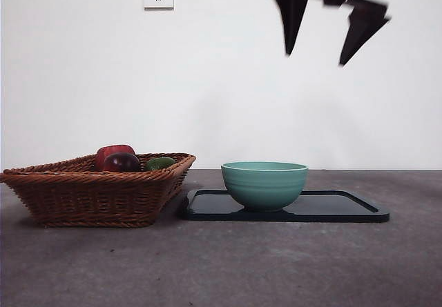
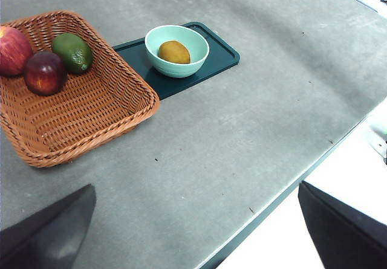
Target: Pick up the wifruite, put it on the bowl, pick up the plate, put it on desk
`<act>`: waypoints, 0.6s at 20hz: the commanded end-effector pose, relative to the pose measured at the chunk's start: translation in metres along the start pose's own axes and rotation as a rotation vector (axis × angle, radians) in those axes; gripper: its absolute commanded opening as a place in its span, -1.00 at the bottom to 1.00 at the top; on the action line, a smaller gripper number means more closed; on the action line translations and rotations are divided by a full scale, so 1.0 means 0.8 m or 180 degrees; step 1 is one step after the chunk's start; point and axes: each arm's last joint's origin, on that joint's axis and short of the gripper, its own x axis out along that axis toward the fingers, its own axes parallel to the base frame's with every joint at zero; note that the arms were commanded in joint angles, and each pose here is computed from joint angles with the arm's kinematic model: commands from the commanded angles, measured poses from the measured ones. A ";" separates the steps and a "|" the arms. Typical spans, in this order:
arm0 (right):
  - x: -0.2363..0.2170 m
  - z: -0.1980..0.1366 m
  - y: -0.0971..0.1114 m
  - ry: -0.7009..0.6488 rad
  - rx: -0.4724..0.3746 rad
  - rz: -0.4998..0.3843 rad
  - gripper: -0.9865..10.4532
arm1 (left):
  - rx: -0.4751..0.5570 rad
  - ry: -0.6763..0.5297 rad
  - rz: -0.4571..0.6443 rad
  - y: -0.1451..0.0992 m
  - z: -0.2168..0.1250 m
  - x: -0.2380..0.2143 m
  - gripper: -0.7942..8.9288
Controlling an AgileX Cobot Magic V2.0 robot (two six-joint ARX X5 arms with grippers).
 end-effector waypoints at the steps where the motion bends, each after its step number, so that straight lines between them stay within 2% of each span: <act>1: -0.024 -0.042 -0.001 0.0253 -0.0025 -0.0129 0.08 | -0.0005 -0.0056 -0.0046 0.000 0.003 -0.003 0.26; 3: -0.053 -0.089 -0.004 0.0234 -0.0027 -0.0218 0.11 | -0.0005 -0.0056 -0.0046 0.000 0.003 -0.003 0.26; 7: -0.099 -0.174 -0.009 0.0058 -0.0016 -0.0213 0.15 | -0.0007 -0.0057 -0.0046 0.000 0.003 -0.003 0.26; 10: -0.131 -0.241 -0.013 -0.0232 -0.0034 -0.0154 0.15 | -0.0008 -0.0062 -0.0048 -0.001 0.003 -0.003 0.26; 12: -0.146 -0.278 -0.014 -0.0414 -0.0054 -0.0007 0.15 | -0.0016 -0.0071 -0.0051 -0.001 0.004 -0.003 0.26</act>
